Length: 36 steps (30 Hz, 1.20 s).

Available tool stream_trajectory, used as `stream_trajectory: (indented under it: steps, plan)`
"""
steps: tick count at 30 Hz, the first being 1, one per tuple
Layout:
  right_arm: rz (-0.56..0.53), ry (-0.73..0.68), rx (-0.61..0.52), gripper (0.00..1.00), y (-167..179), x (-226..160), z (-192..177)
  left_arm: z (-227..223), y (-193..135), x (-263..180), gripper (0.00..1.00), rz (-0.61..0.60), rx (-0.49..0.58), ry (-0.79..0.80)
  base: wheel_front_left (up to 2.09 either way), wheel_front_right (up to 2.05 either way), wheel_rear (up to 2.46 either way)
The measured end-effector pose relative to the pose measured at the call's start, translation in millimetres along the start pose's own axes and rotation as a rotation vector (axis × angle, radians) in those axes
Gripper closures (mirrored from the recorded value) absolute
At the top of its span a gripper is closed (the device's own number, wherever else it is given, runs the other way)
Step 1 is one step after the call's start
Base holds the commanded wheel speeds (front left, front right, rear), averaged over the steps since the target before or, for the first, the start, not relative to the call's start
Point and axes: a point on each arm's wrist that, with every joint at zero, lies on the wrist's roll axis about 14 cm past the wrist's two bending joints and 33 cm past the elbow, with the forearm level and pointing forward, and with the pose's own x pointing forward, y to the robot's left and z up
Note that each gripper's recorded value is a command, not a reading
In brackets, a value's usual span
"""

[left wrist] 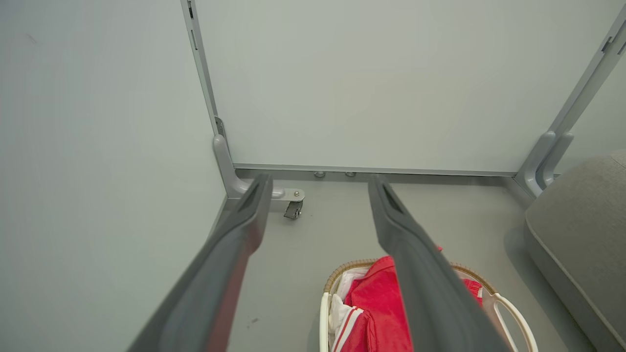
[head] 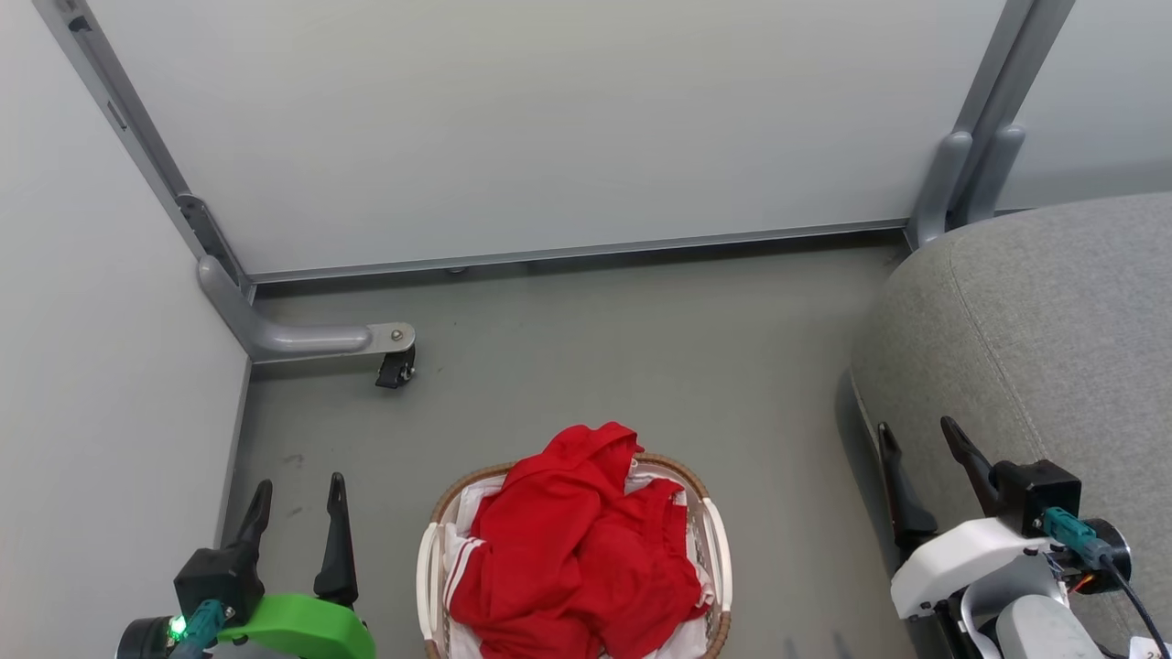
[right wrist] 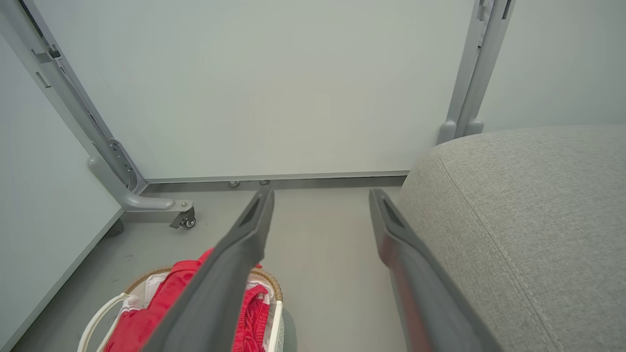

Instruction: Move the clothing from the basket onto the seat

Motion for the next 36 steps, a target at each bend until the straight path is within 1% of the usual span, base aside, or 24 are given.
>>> stream_trajectory:
  steps: [7,11,16,25,28,33,36]
  plan:
    - [0.011,0.014,-0.044,0.00,1.6,0.8,-6.6,-9.1,-7.5,2.5,0.00,-0.031,0.038,0.023,0.00,0.00,0.00]
    - [0.024,-0.001,-0.077,0.00,3.6,11.3,-3.1,-14.8,-15.0,11.8,0.00,-0.061,0.061,0.038,0.00,0.00,0.00]
    - [0.043,-0.006,-0.114,0.00,6.6,27.1,-3.9,-18.5,-29.3,35.2,0.00,-0.115,0.087,0.044,0.00,0.00,0.00]
    - [0.046,-0.006,-0.113,0.00,2.6,60.4,-11.7,-41.6,-59.0,81.5,0.00,-0.224,0.076,0.090,0.00,0.00,0.00]
    - [0.050,-0.008,-0.108,0.00,1.9,72.9,-15.7,-54.6,-68.1,97.6,0.00,-0.263,0.077,0.115,0.00,0.00,0.00]
    - [0.039,0.020,-0.090,0.00,-5.6,86.2,-33.4,-82.6,-80.3,120.3,0.00,-0.323,0.083,0.167,0.00,0.00,0.00]
    - [0.035,0.038,-0.083,0.00,-9.5,93.3,-44.9,-106.8,-86.3,128.6,0.00,-0.359,0.090,0.219,0.00,0.00,0.00]
